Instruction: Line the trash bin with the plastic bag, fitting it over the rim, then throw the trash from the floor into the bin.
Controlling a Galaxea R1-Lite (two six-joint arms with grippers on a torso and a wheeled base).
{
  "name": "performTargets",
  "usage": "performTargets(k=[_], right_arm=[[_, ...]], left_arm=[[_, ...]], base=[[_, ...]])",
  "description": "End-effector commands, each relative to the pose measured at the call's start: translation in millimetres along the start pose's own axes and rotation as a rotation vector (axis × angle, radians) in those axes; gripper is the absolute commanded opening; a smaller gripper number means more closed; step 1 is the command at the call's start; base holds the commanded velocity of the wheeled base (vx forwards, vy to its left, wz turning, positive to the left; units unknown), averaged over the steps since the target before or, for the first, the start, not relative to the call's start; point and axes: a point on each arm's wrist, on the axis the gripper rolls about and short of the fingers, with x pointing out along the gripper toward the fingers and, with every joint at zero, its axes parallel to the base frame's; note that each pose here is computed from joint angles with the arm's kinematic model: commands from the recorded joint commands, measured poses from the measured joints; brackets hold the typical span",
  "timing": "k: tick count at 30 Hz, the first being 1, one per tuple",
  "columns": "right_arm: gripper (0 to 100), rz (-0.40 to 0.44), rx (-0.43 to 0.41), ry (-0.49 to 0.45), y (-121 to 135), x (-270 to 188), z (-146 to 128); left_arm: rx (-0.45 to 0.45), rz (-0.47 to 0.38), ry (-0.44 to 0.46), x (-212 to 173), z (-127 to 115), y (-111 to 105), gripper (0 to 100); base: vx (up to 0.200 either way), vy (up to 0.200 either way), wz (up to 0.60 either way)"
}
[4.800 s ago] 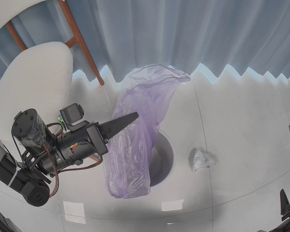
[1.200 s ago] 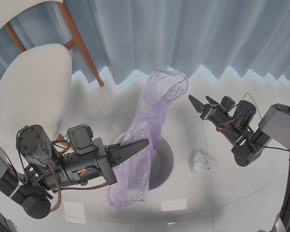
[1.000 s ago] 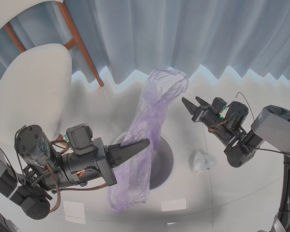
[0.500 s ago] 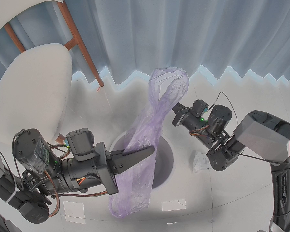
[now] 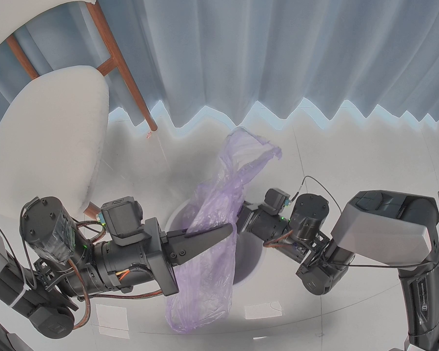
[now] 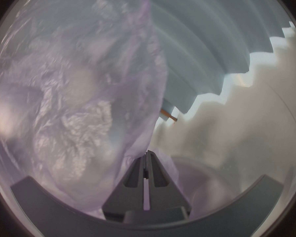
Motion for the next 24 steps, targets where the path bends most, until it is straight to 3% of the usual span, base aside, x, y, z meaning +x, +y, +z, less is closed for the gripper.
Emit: performTargets(k=[1,3,8,13,15,18,19,20,21,24], right_arm=[[0,0.065,0.049,0.111,33.7,-24.4,-10.0],[0,0.072,0.053,0.134,37.5,-30.3,-10.8],[0,0.071,0.067,0.23,41.7,-56.1,-16.7],[0,0.017,0.033,0.12,47.5,-62.3,14.0],[0,-0.07,0.023,0.087,45.9,-78.7,26.8],[0,-0.113,0.01,0.136,47.7,-99.5,24.1],[0,-0.156,-0.002,0.227,48.0,-124.3,12.2],[0,-0.159,-0.004,0.234,47.8,-125.9,11.2],[0,-0.184,-0.015,0.322,49.0,-144.7,-3.1],[0,-0.191,-0.008,0.432,52.7,-158.1,-24.0]], left_arm=[[-0.005,0.054,-0.004,-0.4,0.1,16.5,0],[-0.003,0.061,-0.009,0.3,1.2,19.8,0],[0.007,0.127,-0.041,10.2,6.7,51.2,0],[0.002,0.149,-0.038,18.3,2.1,66.7,0],[0.008,0.151,-0.057,20.6,6.1,66.8,0],[0.017,0.169,-0.089,23.2,11.5,67.0,0],[0.029,0.183,-0.117,25.4,16.2,67.1,0],[0.029,0.184,-0.118,25.7,16.2,67.5,0],[0.03,0.189,-0.127,26.5,17.5,67.0,0],[0.035,0.19,-0.132,26.2,18.8,66.7,0]], base=[[0.0,0.0,0.0],[0.0,0.0,0.0],[0.0,0.0,0.0],[0.0,0.0,0.0],[0.0,0.0,0.0],[0.0,0.0,0.0],[0.0,0.0,0.0],[0.0,0.0,0.0],[0.0,0.0,0.0],[0.0,0.0,0.0]])
